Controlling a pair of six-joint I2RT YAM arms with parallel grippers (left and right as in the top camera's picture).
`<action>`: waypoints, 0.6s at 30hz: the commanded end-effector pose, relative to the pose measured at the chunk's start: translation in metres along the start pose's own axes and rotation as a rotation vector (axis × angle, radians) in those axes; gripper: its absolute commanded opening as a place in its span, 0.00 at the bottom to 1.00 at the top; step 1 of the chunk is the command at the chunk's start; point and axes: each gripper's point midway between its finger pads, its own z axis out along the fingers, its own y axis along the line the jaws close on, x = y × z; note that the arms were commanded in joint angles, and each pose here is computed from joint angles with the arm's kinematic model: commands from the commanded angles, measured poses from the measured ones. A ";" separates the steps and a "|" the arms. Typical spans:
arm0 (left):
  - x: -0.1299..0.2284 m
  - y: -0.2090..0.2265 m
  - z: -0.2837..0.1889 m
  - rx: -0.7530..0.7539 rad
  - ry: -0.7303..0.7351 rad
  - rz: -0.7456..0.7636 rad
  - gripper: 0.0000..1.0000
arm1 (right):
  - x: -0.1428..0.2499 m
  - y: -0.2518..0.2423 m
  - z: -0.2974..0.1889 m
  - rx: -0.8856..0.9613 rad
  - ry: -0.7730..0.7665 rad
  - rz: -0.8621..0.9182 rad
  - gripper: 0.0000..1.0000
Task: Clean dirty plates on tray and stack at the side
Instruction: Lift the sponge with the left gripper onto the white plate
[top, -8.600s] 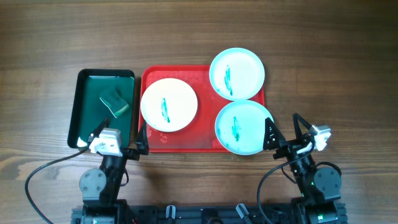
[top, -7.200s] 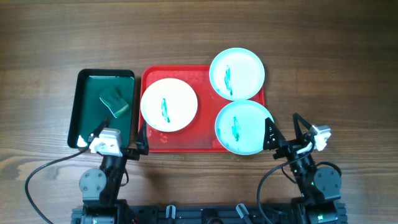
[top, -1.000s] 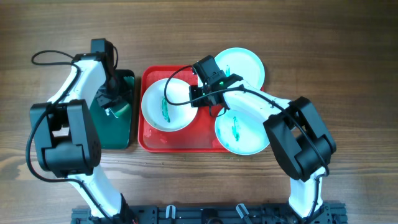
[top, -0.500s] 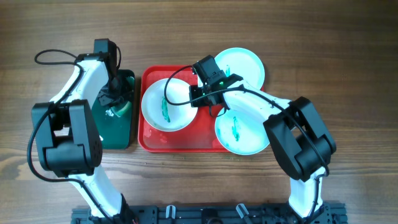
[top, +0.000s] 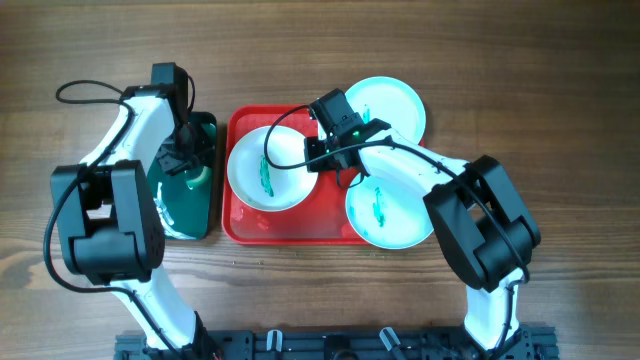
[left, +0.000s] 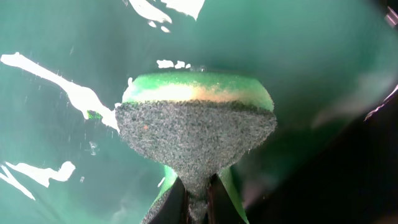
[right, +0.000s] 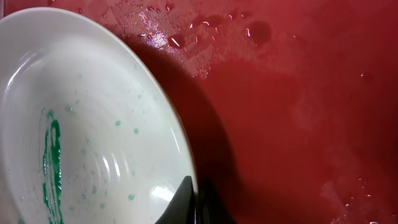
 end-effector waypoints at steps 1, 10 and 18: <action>-0.013 -0.004 -0.042 0.044 -0.084 0.022 0.04 | 0.009 -0.013 0.010 0.055 0.027 0.016 0.04; 0.006 -0.042 -0.111 0.355 -0.117 0.199 0.04 | 0.016 0.002 0.008 -0.070 0.086 0.029 0.04; 0.045 -0.070 -0.102 0.381 -0.031 0.330 0.04 | 0.016 0.003 -0.002 -0.211 0.145 0.049 0.04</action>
